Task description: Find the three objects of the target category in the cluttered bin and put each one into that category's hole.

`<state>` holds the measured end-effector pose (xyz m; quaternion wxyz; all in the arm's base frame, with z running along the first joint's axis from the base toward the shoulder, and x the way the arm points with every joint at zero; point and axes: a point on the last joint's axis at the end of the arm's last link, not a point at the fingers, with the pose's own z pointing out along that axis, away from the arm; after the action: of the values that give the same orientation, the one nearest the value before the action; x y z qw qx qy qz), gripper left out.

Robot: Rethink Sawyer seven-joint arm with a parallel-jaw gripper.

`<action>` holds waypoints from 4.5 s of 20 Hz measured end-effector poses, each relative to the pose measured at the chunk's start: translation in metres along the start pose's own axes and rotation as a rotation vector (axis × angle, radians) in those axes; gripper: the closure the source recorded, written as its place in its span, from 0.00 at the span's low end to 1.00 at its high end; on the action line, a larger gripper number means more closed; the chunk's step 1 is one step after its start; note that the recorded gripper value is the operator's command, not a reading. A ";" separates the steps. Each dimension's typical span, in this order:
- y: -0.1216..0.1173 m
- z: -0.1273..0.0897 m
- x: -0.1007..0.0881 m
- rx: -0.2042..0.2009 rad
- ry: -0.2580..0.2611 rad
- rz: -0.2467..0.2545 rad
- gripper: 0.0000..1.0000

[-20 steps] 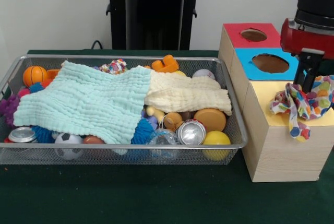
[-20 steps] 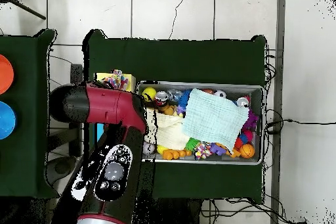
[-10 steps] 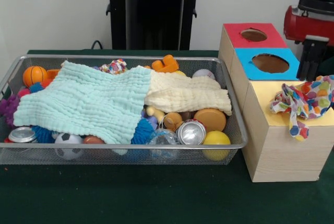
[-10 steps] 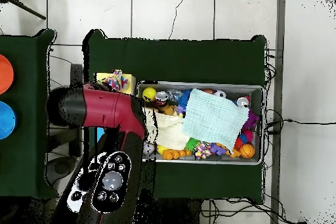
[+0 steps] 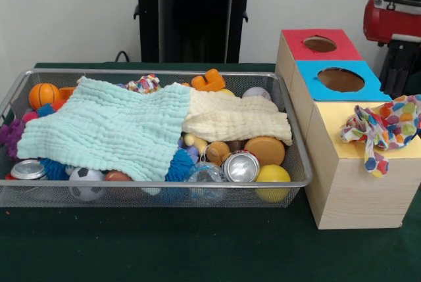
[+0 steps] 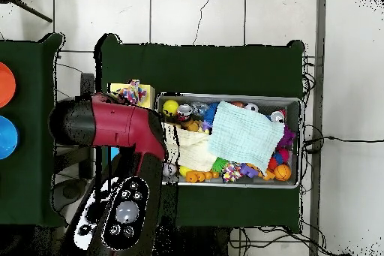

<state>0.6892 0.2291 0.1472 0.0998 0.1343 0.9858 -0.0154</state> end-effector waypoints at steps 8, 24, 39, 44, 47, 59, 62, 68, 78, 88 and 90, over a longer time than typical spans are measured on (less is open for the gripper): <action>-0.002 0.008 0.003 0.007 0.010 0.000 1.00; -0.010 0.045 0.006 0.030 -0.003 -0.002 1.00; -0.011 0.106 0.018 0.064 0.041 -0.027 1.00; -0.019 0.124 0.023 0.075 0.059 -0.021 1.00; -0.018 0.122 0.023 0.074 0.058 -0.022 1.00; -0.004 0.055 0.020 0.039 0.039 -0.016 1.00; 0.000 0.039 0.018 0.028 0.033 -0.017 1.00; 0.008 0.013 0.012 0.009 0.024 -0.018 1.00; 0.005 0.019 0.001 0.039 -0.005 -0.030 1.00; 0.001 0.038 -0.009 0.061 -0.050 -0.042 1.00; 0.002 0.045 -0.010 0.063 -0.069 -0.046 1.00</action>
<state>0.7075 0.2254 0.1046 0.1294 0.1140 0.9836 -0.0531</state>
